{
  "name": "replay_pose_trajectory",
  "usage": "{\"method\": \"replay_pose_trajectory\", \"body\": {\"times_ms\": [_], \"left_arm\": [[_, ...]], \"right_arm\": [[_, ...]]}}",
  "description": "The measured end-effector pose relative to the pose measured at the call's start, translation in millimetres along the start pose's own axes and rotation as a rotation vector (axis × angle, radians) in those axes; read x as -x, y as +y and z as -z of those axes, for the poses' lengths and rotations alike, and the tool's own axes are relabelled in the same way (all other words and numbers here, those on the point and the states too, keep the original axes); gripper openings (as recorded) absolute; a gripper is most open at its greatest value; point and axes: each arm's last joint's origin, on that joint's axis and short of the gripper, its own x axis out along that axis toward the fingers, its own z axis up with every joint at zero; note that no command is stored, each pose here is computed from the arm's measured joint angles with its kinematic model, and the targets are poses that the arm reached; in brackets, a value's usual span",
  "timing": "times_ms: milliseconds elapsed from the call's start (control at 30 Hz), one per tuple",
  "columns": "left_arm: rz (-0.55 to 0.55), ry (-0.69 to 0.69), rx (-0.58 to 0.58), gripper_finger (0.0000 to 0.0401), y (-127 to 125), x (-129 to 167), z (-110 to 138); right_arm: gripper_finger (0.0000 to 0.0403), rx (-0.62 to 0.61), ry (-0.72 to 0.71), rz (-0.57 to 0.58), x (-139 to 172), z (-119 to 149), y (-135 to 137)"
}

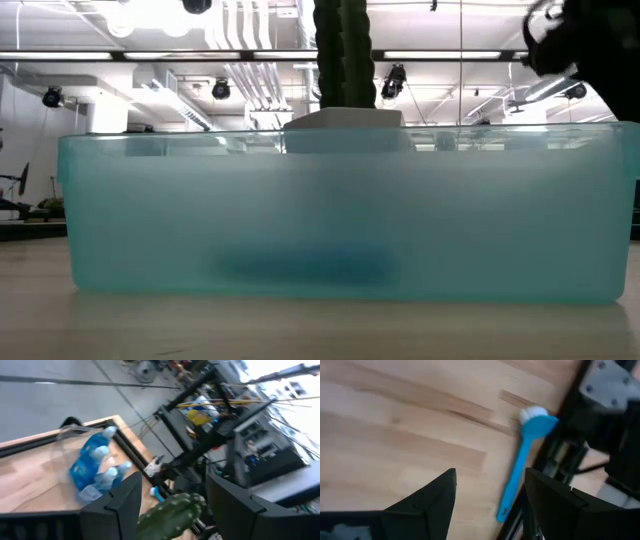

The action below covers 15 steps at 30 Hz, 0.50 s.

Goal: Pick & Place Kitchen Sink Supplies
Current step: Put the light blue dish brush into the left transparent bin

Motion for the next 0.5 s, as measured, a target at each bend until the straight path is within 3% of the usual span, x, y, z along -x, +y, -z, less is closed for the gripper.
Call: {"method": "replay_pose_trajectory", "body": {"times_ms": [133,233,500], "left_arm": [[0.069,-0.014,-0.022,0.0211,-5,0,-3],[0.108,-0.019,-0.014,0.0211,-7,0,-5],[0.150,0.009,-0.011,0.0211,-9,1,-5]], "right_arm": [[0.0231,-0.070,0.024,0.046,-24,1,-2],[0.0231,-0.073,0.052,0.019,-42,1,1],[0.0231,-0.182,0.118,0.075,-76,4,-6]]}}
